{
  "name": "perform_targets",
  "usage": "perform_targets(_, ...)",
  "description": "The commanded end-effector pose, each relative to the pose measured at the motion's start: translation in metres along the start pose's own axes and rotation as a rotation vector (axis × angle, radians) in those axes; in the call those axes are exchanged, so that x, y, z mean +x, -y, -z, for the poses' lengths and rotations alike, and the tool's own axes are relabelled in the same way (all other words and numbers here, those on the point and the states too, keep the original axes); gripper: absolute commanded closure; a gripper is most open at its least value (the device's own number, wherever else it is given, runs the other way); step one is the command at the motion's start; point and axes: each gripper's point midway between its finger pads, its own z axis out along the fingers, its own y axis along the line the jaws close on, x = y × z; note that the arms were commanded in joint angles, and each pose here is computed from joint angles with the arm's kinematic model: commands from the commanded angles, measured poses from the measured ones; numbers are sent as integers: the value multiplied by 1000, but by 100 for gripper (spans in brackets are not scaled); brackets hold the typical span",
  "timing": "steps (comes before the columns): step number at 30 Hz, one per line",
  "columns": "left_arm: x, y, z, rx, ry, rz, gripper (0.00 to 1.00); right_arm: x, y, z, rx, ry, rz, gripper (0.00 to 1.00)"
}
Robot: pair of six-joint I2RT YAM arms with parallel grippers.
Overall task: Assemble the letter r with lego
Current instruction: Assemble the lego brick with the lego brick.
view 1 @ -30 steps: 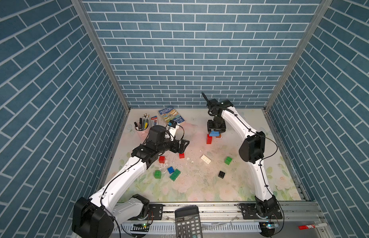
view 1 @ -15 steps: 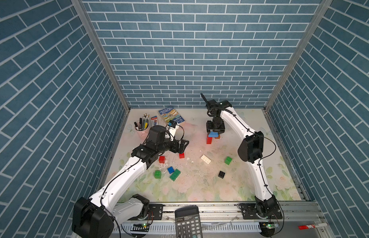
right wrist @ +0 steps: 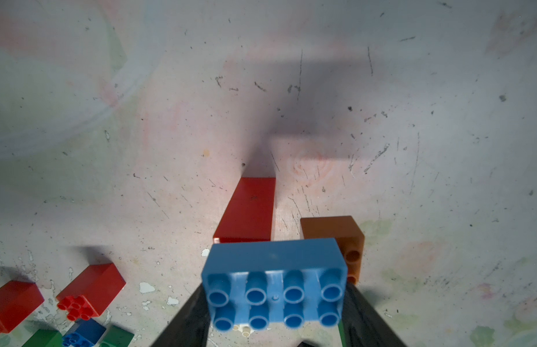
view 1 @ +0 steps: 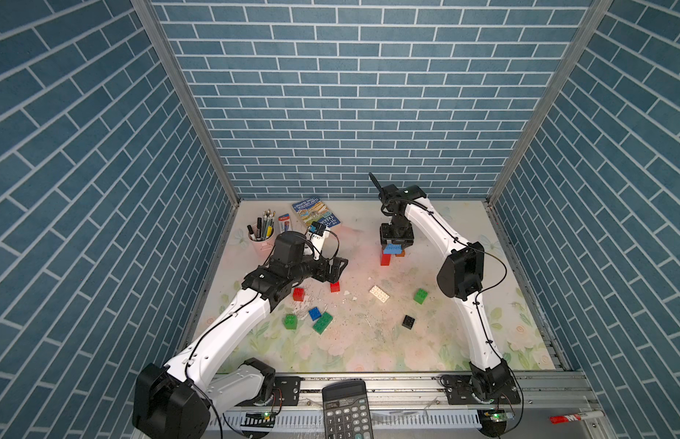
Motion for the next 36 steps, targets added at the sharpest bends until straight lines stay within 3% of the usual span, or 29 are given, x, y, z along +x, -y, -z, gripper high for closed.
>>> perform_targets(1,-1,-4,1,-16,2,-10,0,6,2,-8,27,-39,32,76)
perform_targets(36,-7,-8,-7,-32,2,9,0,5,-1,2,14,-24,172,77)
